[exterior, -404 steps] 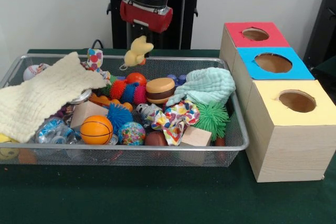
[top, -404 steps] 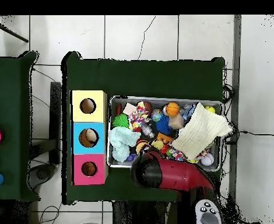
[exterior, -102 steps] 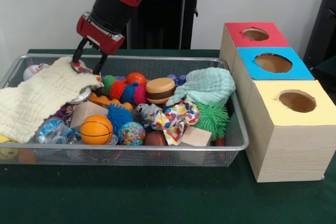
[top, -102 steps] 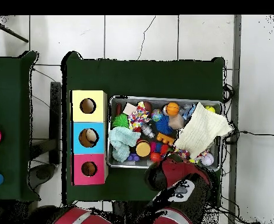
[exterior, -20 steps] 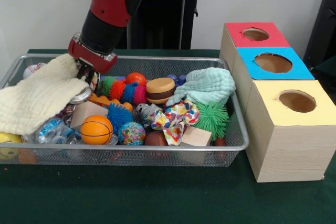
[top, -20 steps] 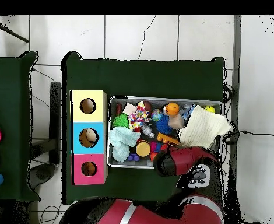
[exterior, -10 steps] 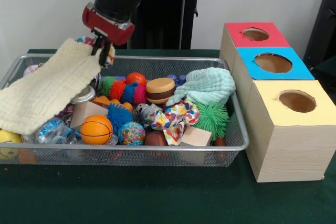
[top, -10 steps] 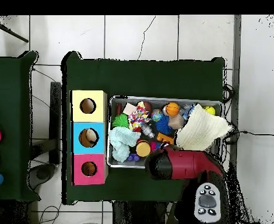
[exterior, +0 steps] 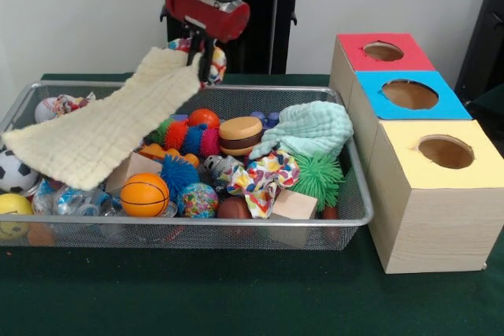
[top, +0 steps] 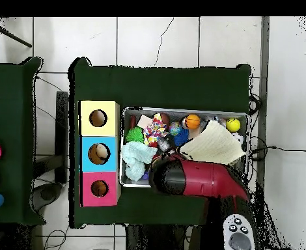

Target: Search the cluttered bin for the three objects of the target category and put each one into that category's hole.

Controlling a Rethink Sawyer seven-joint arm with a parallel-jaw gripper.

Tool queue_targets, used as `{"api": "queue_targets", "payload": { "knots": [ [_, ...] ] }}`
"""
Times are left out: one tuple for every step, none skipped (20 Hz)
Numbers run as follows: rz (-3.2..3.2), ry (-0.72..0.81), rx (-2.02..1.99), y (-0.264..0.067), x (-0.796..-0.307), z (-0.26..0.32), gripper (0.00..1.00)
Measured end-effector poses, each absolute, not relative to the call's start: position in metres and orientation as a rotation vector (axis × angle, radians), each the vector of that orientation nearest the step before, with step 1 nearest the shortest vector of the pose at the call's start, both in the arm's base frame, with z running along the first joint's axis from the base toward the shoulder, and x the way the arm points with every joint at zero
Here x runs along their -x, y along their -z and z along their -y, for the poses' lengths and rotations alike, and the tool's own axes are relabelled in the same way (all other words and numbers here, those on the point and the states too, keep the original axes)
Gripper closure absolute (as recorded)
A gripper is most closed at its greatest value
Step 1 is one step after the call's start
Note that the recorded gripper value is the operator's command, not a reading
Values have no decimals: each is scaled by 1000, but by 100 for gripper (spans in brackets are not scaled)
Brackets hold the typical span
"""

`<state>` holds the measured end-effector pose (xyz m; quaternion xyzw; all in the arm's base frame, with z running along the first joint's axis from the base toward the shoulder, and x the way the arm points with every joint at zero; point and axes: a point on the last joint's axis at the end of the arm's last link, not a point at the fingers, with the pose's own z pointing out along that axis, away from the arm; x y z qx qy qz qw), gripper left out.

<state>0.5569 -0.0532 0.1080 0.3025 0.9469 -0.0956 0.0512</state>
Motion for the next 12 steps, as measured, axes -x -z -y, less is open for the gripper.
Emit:
{"api": "queue_targets", "payload": {
  "knots": [
    [-2882,279,-924,-109,-558,49,100],
    [-2883,266,-927,-109,-559,45,100],
    [-2886,237,-936,-110,-561,35,100],
    [-2891,214,-943,-111,-562,26,100],
    [-2893,208,-945,-111,-562,22,100],
    [-2896,201,-947,-111,-561,19,100],
    [-2899,190,-950,-112,-561,14,100],
    [-2909,168,-958,-112,-559,1,100],
    [-2914,155,-964,-112,-557,-7,100],
    [-2918,147,-967,-112,-557,-12,100],
    [-2931,125,-973,-113,-553,-28,100],
    [-2935,118,-972,-113,-552,-35,100]
  ]
}}
